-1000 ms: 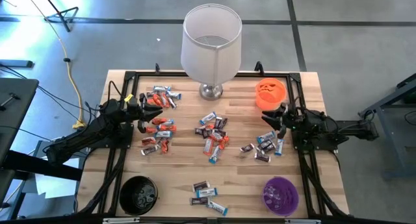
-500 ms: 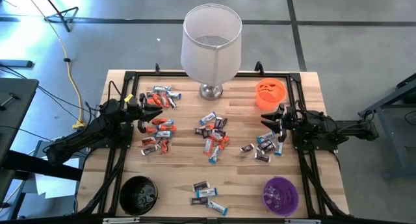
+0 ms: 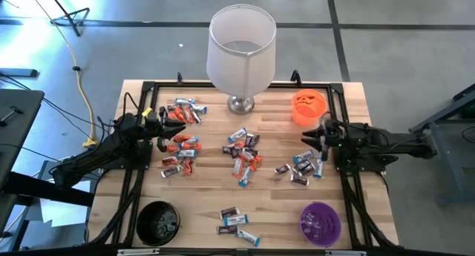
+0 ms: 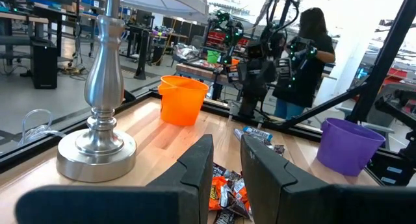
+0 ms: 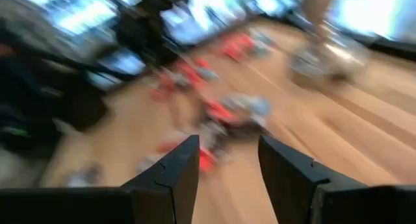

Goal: Sort candy
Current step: Put the white chocolate bar into the orange bucket

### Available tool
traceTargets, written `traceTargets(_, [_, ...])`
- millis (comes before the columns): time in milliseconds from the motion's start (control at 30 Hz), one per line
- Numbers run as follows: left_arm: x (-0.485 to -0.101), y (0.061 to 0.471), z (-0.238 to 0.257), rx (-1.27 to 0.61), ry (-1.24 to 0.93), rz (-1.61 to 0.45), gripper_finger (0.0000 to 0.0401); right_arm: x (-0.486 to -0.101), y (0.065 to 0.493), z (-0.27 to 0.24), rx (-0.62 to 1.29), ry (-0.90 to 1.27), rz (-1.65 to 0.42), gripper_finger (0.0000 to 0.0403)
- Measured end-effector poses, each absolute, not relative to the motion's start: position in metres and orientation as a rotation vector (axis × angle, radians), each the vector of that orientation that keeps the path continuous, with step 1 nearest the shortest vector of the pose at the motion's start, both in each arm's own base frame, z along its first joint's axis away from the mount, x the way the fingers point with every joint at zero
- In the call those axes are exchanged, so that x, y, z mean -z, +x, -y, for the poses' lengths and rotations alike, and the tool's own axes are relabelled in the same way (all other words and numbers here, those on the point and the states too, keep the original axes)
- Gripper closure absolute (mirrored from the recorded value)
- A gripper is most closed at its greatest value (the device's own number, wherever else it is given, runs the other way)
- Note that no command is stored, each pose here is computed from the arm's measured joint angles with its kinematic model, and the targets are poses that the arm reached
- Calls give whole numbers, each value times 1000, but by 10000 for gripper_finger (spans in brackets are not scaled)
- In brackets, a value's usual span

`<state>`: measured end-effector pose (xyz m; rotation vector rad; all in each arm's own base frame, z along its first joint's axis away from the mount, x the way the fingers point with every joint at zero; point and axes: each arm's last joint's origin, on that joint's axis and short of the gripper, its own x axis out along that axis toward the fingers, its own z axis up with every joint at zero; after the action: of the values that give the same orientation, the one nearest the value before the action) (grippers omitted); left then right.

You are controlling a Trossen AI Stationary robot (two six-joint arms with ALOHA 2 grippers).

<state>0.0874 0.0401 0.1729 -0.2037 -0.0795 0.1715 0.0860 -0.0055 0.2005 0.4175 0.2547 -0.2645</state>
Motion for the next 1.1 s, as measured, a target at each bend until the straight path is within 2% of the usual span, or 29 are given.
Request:
traceTargets(167, [-173,87,-40,-171,-204,79,337,-220,97,5,315,517,-390,249])
traceTargets(367, [-173,87,-40,-171,-204,79,337,-220,110,1,352,646,-826,249])
traceTargets(533, [-173,87,-40,-171,-204,80,337,-226,124,-1,303,499,-1109,249])
traceTargets(867, [-173,87,-40,-171,-204,80,337,-219,156,-1,105,154,-1315,249])
traceTargets(1100, [-173,87,-40,-171,-204,79,337,-194,177,-1,157,146,-1464,249])
